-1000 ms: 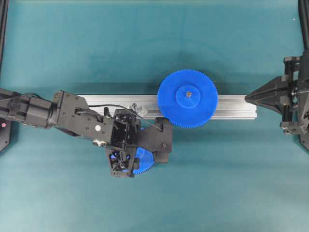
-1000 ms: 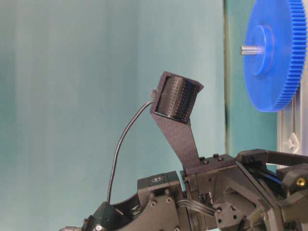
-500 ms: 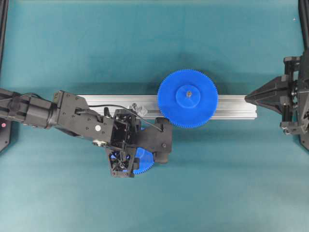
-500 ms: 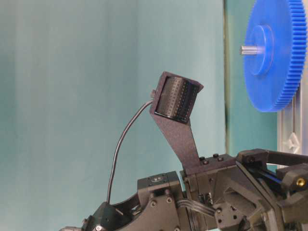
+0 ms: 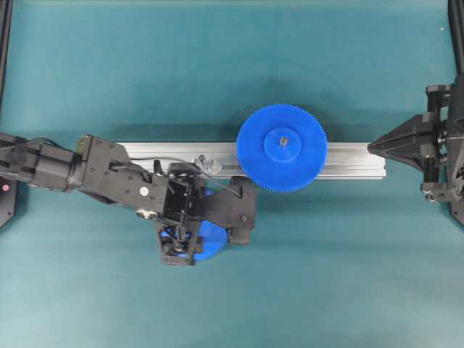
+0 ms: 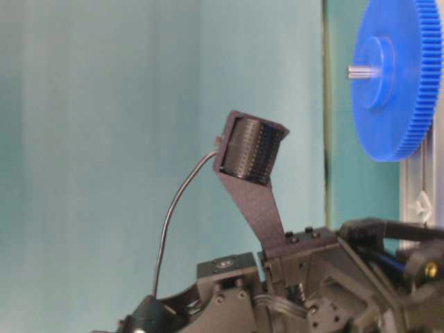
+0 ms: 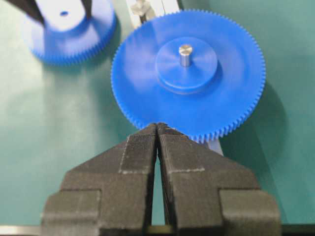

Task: Insert the small gear onto the shaft.
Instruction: 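Lift the small blue gear upright with the left gripper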

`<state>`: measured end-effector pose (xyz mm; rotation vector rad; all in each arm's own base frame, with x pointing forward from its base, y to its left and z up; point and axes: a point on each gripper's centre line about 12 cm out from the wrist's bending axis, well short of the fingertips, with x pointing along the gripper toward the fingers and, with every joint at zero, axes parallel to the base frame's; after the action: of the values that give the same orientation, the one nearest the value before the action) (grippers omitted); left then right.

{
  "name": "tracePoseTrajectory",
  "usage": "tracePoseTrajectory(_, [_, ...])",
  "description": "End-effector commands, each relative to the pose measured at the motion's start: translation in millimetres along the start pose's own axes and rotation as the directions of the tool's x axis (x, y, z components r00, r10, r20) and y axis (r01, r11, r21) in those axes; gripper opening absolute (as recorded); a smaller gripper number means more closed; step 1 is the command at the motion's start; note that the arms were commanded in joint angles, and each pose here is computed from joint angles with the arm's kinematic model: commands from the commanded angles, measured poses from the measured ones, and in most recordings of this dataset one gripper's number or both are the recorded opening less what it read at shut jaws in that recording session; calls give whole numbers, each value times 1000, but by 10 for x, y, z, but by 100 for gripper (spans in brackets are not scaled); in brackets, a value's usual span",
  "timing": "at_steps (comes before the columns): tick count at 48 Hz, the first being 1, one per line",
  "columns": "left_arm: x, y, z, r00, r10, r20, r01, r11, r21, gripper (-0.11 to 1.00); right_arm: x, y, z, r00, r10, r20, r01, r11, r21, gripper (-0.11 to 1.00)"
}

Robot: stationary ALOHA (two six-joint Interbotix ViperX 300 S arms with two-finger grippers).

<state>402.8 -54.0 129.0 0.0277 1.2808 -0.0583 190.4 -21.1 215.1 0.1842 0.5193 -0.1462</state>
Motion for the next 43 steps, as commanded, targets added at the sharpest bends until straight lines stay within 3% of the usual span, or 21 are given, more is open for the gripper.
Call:
tracePoseTrajectory(1, [-293,-21,167,998,-5,67,5,1000,6,71,-8,6,60,1000,1,17,-1,1000,7,9])
tracePoseTrajectory(17, [-494,-31,341,997,-4,72,3,1000,23,71,-31,8,70,1000,3,29,-3,1000,8,9])
tracePoseTrajectory(43, [-797,3,388,996,0,86,-1,1000,16,71,-44,9,73,999,4,35,-4,1000,8,9])
